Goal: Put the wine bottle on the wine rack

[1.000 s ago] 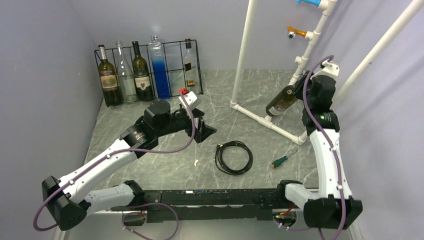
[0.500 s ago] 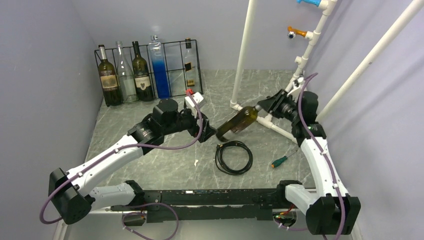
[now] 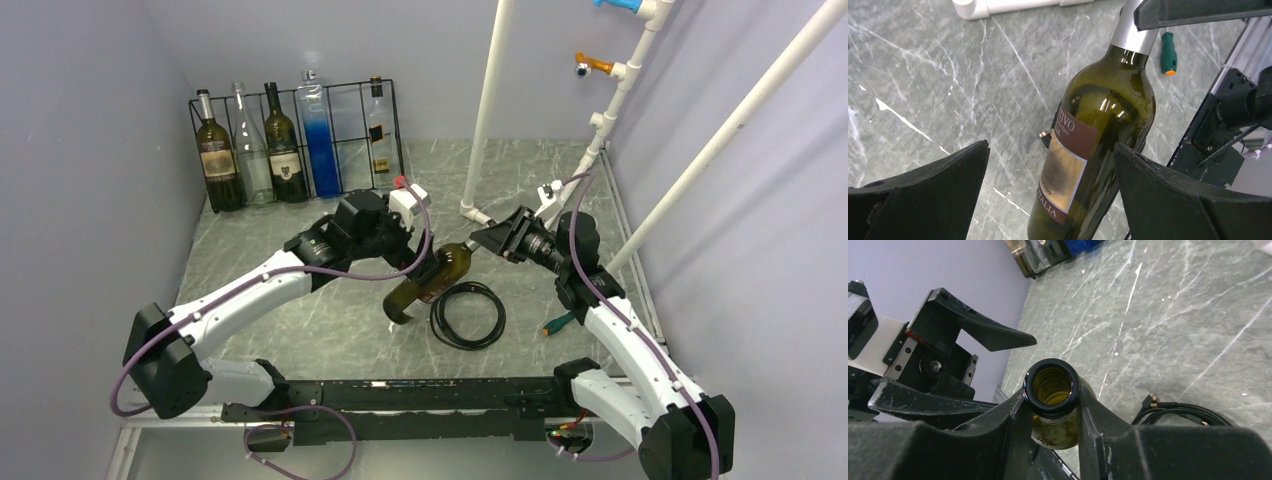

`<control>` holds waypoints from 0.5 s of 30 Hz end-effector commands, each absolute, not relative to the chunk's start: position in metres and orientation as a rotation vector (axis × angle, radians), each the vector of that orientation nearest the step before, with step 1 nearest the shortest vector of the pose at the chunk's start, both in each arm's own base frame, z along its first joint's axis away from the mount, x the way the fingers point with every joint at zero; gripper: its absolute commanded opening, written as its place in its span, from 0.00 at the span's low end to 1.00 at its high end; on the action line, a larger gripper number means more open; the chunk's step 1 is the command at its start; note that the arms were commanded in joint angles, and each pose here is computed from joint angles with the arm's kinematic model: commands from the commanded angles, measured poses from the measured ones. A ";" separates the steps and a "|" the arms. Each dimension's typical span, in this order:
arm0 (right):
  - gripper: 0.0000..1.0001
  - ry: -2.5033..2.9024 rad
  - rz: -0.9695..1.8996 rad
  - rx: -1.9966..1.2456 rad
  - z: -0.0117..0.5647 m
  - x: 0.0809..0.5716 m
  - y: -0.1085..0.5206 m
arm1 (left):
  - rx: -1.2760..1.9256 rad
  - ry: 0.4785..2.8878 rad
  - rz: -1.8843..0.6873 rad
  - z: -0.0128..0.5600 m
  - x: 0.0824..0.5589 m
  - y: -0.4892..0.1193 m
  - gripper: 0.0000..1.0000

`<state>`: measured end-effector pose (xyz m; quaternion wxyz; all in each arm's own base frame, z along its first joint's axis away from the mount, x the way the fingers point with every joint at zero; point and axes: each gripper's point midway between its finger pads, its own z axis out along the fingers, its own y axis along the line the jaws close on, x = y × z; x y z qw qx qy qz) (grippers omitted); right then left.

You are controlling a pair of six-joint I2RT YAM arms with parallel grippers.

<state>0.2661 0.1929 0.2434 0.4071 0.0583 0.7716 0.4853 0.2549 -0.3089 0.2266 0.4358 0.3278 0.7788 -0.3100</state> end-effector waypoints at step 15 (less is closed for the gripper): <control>0.00 1.780 1.270 0.104 0.281 0.266 0.196 | 0.992 1.895 -0.936 0.216 0.239 -0.351 0.99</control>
